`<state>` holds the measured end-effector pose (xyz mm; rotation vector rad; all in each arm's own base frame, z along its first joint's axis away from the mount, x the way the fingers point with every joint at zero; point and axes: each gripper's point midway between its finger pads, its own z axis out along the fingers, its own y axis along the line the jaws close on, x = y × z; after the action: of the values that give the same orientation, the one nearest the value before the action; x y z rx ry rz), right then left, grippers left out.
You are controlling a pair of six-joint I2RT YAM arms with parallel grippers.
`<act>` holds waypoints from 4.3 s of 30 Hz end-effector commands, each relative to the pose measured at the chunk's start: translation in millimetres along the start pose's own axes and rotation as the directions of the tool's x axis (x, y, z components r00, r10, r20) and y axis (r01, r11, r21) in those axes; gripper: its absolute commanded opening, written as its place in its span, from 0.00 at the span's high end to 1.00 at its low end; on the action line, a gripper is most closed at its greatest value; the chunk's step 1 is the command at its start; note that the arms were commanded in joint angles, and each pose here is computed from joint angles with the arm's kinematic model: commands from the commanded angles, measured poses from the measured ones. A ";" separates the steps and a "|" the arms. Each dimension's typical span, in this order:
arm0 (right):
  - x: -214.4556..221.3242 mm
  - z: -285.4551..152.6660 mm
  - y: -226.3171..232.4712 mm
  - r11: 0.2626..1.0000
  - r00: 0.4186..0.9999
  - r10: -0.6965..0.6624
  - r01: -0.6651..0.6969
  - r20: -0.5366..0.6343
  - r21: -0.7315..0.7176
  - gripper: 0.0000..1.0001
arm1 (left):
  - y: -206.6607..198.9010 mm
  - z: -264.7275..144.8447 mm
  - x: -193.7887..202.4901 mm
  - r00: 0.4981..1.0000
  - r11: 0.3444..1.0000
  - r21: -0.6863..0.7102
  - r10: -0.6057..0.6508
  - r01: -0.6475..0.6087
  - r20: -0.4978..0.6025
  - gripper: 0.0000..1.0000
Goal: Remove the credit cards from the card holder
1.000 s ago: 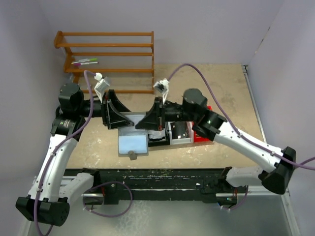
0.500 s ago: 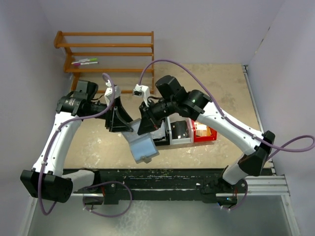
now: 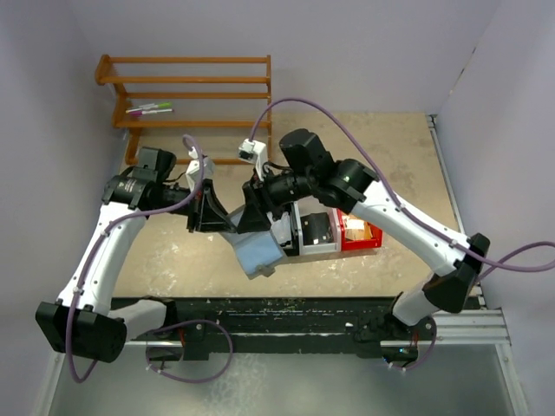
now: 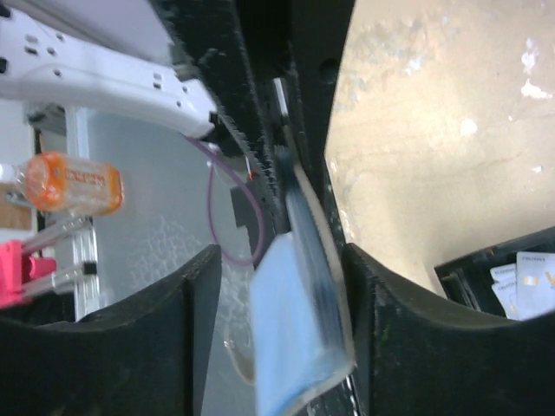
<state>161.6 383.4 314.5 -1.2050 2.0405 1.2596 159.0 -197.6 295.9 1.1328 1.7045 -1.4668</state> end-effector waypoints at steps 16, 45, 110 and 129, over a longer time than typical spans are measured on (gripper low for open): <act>-35.5 -64.7 46.3 0.983 0.804 0.172 -0.099 0.570 -0.158 0.72 | -24.4 -5.3 -75.7 0.955 0.993 -0.069 -0.071 0.095 0.289 1.00; -26.4 -46.0 54.4 0.970 0.971 -0.120 0.159 0.208 -0.183 1.00 | -47.5 -1.6 -28.0 0.989 0.984 0.165 -0.088 0.068 0.118 0.68; -41.4 -33.5 -4.7 0.934 0.728 0.348 -0.216 0.590 -0.285 0.73 | -19.8 -0.1 -61.5 0.941 0.976 0.001 -0.209 0.216 0.264 0.97; -22.4 -41.7 -27.3 0.947 0.697 0.313 -0.279 0.645 -0.158 1.00 | -32.3 -1.0 -61.3 0.933 0.970 0.043 -0.241 0.238 0.269 0.96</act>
<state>185.0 361.5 328.2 -0.4040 1.7656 1.6849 187.3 -206.5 346.2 0.5483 1.7270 -1.6218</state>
